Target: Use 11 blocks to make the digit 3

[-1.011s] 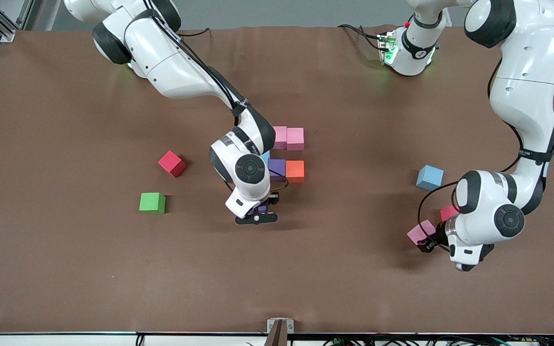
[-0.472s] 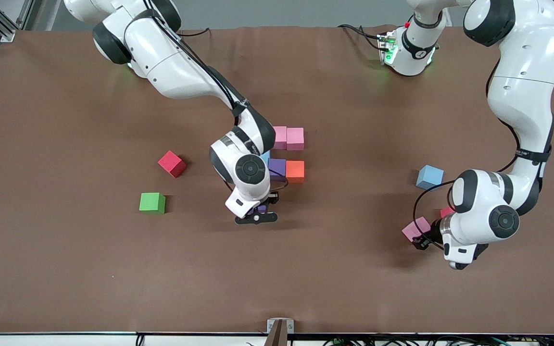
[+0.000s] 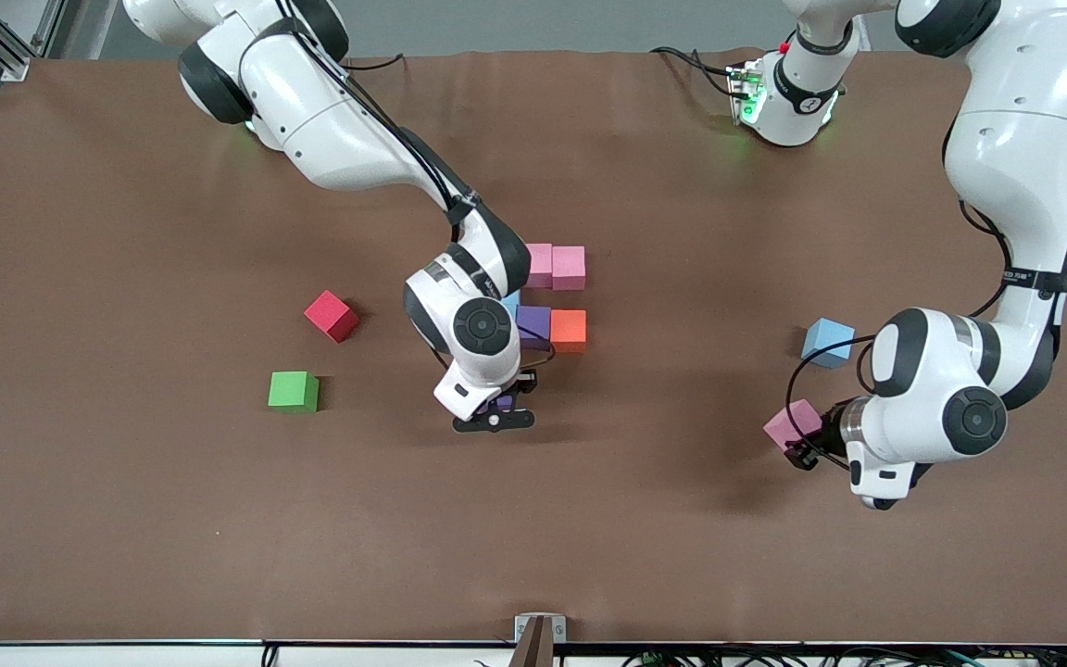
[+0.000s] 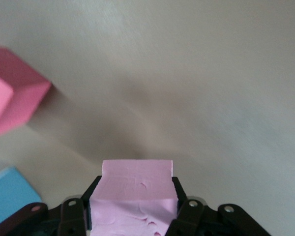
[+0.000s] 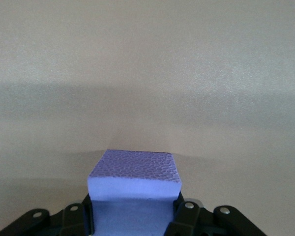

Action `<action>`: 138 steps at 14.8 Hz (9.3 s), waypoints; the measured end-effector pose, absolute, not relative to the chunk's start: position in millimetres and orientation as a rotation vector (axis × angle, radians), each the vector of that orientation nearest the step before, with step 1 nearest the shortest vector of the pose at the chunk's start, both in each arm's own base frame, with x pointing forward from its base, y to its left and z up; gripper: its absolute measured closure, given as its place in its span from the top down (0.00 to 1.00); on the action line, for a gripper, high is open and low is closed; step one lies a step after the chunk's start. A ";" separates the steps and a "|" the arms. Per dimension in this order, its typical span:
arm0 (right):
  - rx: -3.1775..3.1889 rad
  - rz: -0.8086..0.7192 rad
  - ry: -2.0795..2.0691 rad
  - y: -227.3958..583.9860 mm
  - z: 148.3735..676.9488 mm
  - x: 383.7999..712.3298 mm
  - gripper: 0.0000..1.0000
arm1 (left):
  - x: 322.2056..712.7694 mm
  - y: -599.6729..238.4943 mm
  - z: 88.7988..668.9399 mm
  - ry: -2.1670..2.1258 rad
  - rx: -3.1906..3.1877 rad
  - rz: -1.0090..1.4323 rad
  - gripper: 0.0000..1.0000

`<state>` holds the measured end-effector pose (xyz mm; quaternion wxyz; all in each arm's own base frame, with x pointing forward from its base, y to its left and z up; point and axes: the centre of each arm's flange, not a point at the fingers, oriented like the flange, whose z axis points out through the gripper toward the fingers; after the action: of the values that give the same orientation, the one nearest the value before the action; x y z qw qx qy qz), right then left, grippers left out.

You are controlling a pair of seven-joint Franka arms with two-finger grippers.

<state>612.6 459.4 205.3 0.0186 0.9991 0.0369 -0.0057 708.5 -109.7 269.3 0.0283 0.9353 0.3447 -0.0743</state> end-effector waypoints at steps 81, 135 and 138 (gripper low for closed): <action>3.102 -0.002 0.017 452.4 223.4 621.2 1.00 | 599.2 -427.2 246.1 2.061 2.391 -0.141 0.57; 3.069 -0.123 -0.038 7.0 617.6 574.3 1.00 | 589.3 -498.5 193.6 2.085 2.087 -0.087 0.57; 3.073 -0.072 -0.035 7.6 637.3 573.3 1.00 | 590.3 -498.5 193.2 2.079 2.078 -0.086 0.62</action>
<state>573.3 7.6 637.3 0.0338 0.9991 -0.0115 -0.0234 590.3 -498.5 193.2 0.1002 0.7032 0.7033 -0.0289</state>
